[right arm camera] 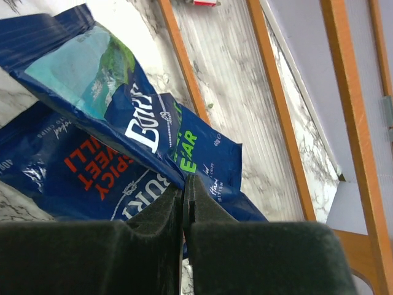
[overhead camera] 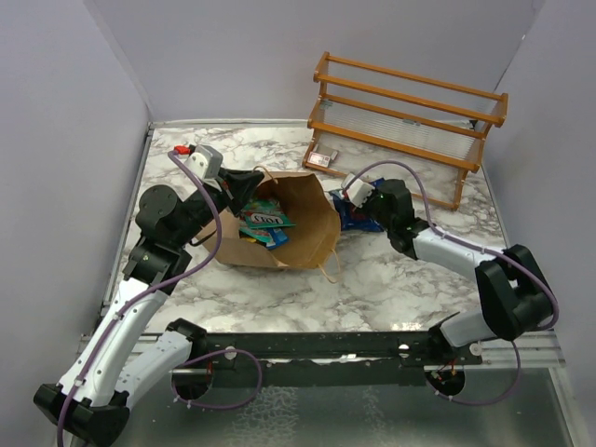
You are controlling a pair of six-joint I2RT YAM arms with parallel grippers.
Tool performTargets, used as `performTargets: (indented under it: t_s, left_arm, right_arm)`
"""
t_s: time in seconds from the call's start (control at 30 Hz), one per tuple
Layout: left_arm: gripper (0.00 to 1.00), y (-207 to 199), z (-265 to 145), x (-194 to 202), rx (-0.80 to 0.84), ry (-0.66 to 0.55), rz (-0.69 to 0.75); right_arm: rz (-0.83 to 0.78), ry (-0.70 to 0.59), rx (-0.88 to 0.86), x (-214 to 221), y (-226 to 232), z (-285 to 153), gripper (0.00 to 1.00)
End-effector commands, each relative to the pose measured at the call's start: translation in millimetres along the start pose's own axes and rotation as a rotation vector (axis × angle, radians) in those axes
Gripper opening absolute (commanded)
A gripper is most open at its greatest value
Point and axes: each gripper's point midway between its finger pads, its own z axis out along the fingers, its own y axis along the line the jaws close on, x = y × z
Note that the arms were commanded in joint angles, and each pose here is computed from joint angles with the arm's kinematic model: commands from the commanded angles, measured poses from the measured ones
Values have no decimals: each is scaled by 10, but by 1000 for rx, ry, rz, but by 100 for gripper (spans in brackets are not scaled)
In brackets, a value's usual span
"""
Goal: Take the snacks out of the paper bag
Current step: Place the snack at the center of the board.
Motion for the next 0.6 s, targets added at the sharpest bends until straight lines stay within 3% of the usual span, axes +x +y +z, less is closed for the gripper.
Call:
performTargets:
  t_s: [0.0, 0.2, 0.37, 0.47, 0.57]
  left_arm:
    - [0, -125, -52, -190, 48, -55, 24]
    - [0, -139, -95, -225, 46, -57, 40]
    - [0, -148, -100, -185, 53, -48, 34]
    - [0, -215, -84, -126, 97, -37, 17]
    - [0, -326, -69, -72, 168, -16, 0]
  right_arm:
    - [-56, -64, -1, -33, 25, 82, 1]
    - [-90, 58, -31, 325, 219, 220, 1]
    - [-57, 80, -24, 406, 261, 196, 3]
    - [-24, 60, 28, 349, 168, 110, 29]
    - [61, -23, 10, 78, 126, -61, 44]
